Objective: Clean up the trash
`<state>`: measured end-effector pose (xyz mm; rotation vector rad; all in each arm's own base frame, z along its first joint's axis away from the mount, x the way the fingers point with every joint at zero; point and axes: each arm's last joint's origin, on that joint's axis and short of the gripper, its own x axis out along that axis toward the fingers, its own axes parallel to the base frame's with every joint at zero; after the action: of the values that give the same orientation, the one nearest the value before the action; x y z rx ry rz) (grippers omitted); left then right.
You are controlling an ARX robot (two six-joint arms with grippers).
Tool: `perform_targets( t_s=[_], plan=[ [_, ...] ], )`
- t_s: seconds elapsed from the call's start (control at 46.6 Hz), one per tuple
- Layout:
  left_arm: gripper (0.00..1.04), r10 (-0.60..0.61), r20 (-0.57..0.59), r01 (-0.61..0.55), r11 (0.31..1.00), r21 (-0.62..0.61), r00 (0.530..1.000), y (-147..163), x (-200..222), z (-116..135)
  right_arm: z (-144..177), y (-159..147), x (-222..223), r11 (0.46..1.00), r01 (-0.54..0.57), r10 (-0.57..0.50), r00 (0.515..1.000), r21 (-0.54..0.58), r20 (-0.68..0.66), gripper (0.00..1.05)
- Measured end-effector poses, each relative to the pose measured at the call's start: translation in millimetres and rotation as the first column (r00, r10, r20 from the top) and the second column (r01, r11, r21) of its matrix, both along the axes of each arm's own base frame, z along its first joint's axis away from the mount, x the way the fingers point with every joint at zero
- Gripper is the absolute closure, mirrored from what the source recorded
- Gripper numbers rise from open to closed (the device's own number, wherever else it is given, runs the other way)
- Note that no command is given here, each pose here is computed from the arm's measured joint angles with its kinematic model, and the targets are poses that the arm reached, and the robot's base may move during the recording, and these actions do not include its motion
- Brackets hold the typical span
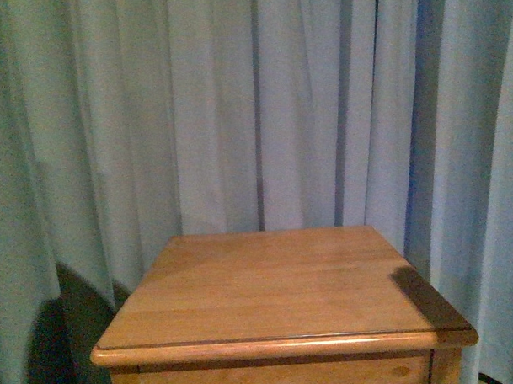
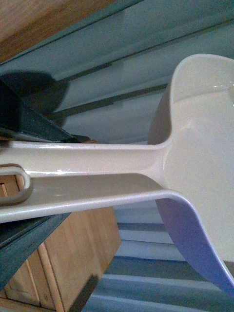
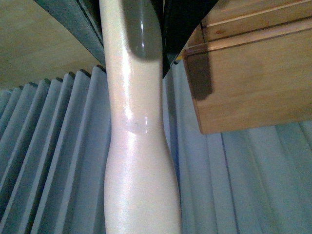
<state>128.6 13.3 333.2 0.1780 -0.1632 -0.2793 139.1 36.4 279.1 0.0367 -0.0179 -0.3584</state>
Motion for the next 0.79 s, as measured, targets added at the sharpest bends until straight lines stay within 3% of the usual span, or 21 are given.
perform_targets(
  t_s=[0.795],
  plan=[
    [0.77, -0.002, -0.002, 0.002, 1.0, -0.001, 1.0, -0.2, 0.5, -0.3, -1.4, -0.1, -0.3, 1.0, 0.002, -0.002, 1.0, -0.002, -0.004, 0.84]
  ],
)
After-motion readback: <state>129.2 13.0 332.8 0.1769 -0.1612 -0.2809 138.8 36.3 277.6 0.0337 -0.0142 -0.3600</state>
